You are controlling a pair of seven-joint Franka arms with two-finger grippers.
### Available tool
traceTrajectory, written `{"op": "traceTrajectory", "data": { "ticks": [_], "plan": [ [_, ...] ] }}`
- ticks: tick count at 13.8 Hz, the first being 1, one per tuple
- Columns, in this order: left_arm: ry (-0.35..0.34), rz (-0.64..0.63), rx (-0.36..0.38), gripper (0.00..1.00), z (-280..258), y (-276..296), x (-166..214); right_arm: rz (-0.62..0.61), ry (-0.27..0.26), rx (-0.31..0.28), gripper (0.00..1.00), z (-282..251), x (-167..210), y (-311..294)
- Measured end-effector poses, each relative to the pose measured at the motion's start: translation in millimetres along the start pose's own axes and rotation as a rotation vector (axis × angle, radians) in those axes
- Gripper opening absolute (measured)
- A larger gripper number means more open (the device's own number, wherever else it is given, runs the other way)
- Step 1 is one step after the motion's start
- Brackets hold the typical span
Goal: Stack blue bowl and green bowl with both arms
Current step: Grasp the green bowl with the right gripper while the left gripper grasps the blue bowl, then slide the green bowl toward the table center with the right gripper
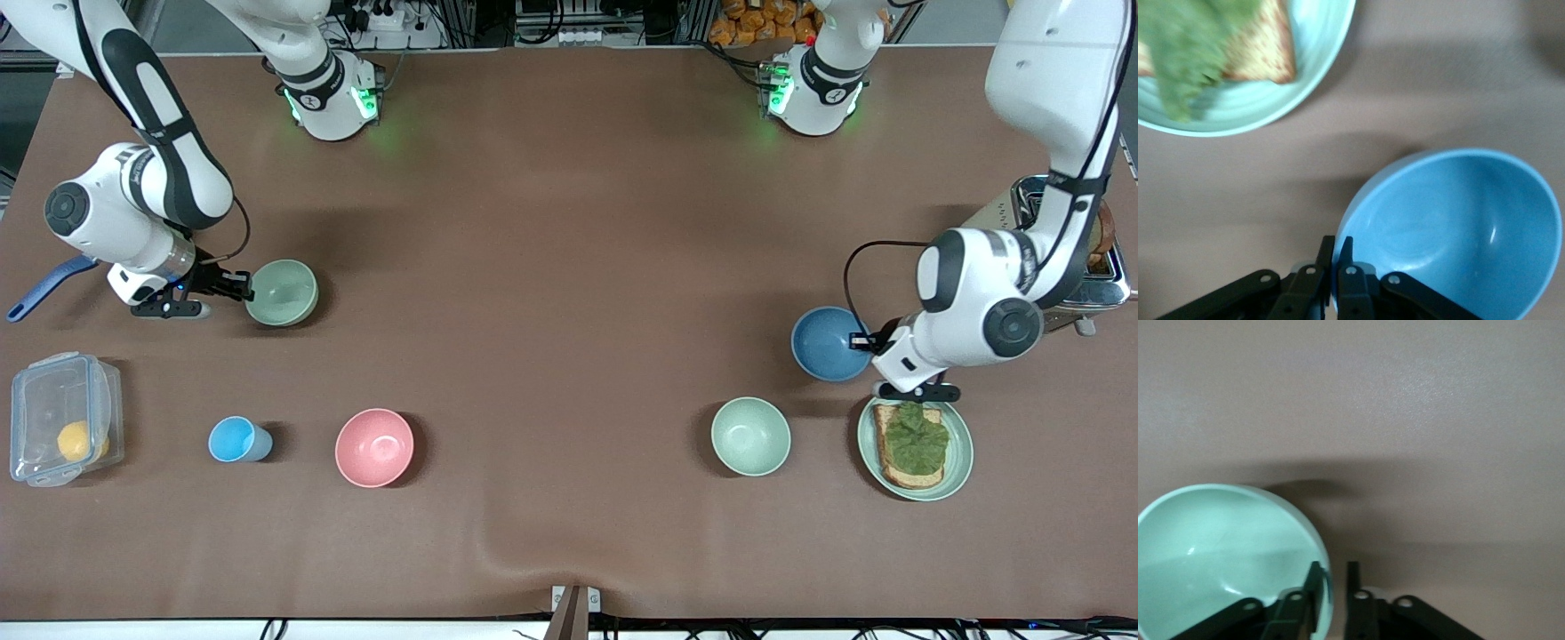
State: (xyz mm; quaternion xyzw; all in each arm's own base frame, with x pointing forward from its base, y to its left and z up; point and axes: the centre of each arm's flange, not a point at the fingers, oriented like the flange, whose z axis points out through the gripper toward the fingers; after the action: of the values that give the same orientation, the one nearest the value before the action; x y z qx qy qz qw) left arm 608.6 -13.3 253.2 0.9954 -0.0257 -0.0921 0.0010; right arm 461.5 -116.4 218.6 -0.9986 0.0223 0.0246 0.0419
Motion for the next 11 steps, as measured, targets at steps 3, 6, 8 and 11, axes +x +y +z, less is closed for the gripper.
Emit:
{"op": "traceTrajectory", "data": {
  "ticks": [3,6,8,11],
  "plan": [
    [0.073,-0.002,0.015,0.04,-50,0,-6,0.021,0.000,0.014,0.04,0,0,0],
    [0.105,-0.008,0.019,0.04,-90,1,-17,0.067,-0.059,0.070,0.04,-2,1,-3],
    [0.111,-0.023,-0.017,0.04,-105,8,-22,0.121,-0.116,0.108,0.04,-18,12,-8],
    [0.112,-0.058,-0.050,0.04,-112,45,-25,0.173,-0.151,0.133,0.04,-50,30,-15]
  ]
}}
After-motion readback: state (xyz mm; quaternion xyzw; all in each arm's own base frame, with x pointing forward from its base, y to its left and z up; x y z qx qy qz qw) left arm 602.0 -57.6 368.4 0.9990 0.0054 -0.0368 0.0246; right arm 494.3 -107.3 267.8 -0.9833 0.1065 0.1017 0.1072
